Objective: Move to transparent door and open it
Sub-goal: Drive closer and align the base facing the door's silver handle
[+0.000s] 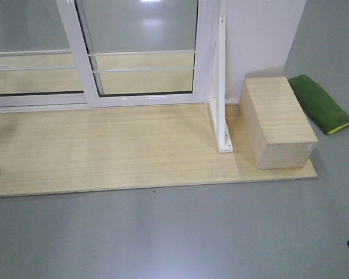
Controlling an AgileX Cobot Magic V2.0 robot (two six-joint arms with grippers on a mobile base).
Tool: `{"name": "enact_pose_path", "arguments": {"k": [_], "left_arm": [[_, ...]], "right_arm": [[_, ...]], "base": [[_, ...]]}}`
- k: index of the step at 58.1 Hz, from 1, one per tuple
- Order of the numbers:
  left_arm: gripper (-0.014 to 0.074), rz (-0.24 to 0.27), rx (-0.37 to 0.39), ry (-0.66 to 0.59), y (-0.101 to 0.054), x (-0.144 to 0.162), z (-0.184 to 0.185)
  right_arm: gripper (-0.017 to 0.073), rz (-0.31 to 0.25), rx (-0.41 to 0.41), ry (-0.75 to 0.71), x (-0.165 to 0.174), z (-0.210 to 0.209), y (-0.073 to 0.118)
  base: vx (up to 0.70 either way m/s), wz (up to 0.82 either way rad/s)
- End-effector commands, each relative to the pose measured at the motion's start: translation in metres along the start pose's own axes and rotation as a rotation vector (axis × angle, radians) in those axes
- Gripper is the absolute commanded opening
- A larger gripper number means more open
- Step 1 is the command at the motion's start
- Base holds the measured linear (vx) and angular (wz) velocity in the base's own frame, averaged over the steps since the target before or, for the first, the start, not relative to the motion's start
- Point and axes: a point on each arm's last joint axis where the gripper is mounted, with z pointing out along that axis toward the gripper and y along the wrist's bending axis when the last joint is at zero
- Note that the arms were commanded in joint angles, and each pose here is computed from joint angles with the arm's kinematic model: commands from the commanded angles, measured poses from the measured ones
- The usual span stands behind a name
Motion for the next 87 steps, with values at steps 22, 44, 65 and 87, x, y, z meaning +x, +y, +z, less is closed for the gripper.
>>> {"name": "enact_pose_path", "arguments": {"k": [22, 44, 65, 87], "left_arm": [[-0.0006, -0.008, -0.003, -0.065, 0.0000, -0.0001, 0.0006], [-0.0006, -0.008, -0.003, -0.065, 0.0000, -0.0001, 0.0006], [-0.0006, -0.008, -0.003, -0.065, 0.0000, -0.0001, 0.0006], [-0.0006, -0.008, -0.003, -0.065, 0.0000, -0.0001, 0.0006]], "right_arm": [[-0.0008, -0.006, 0.006, -0.084, -0.0038, -0.0007, -0.0001], [-0.0008, -0.006, 0.006, -0.084, -0.0038, -0.0007, -0.0001], [-0.0008, -0.006, 0.006, -0.084, -0.0038, -0.0007, -0.0001], [-0.0008, -0.006, 0.006, -0.084, -0.0038, -0.0007, -0.0001]], "base": [[0.54, 0.11], [0.48, 0.08], [0.40, 0.02], [0.30, -0.01]]}}
